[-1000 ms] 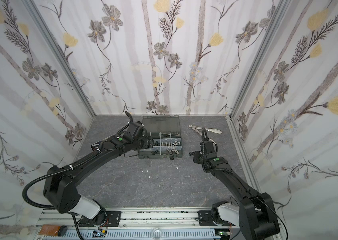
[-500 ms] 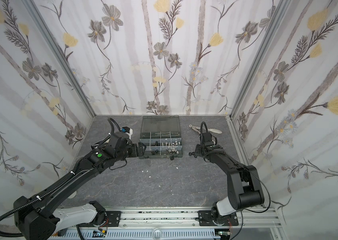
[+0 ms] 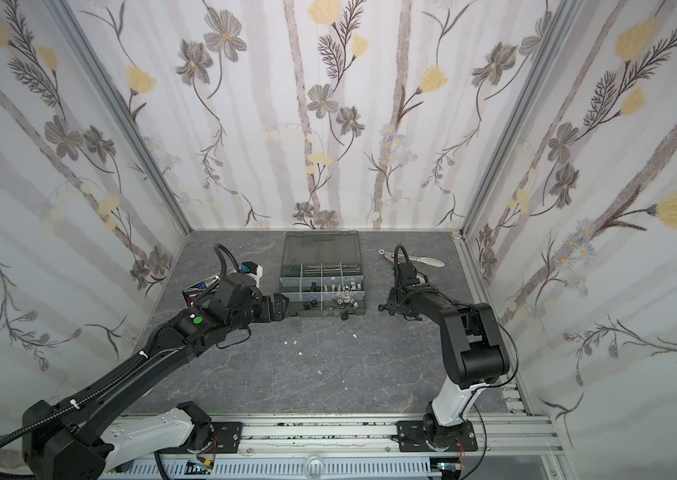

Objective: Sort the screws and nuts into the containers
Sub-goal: 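Close the right gripper on a black hex nut while the left arm withdraws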

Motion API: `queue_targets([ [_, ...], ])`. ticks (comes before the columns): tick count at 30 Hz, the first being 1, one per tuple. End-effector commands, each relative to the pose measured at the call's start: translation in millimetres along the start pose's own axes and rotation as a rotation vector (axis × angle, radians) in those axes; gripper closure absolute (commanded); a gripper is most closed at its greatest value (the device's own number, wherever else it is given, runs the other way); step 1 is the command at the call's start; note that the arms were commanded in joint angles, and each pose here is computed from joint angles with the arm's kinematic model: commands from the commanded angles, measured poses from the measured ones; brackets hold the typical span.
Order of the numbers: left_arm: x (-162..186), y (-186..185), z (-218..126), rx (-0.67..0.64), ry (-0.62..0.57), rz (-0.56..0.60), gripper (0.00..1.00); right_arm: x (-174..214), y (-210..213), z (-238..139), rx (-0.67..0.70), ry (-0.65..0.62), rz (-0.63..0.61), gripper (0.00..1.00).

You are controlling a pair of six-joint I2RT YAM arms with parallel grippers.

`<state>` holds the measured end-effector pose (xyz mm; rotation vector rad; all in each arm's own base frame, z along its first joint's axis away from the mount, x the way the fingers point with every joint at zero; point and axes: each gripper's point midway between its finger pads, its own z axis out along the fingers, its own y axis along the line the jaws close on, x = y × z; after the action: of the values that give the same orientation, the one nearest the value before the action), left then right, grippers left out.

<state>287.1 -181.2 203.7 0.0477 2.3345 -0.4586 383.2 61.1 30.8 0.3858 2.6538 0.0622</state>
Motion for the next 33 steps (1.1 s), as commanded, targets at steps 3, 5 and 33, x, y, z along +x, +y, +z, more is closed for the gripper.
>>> queue_targets([
  [3, -8.8, -1.0, -1.7, 0.003, -0.042, 0.009, 0.0, -7.2, -0.1, 6.1, 0.017, -0.016, 0.021, 0.64],
  [5, -8.6, 0.0, -0.7, 0.001, -0.04, 0.008, 0.0, -6.1, 0.1, 8.0, 0.017, -0.011, 0.023, 0.64],
  [33, -7.2, 5.6, 1.6, 0.002, -0.03, -0.014, 0.0, -11.3, 16.7, -23.5, -0.022, -0.056, -0.013, 0.85],
])
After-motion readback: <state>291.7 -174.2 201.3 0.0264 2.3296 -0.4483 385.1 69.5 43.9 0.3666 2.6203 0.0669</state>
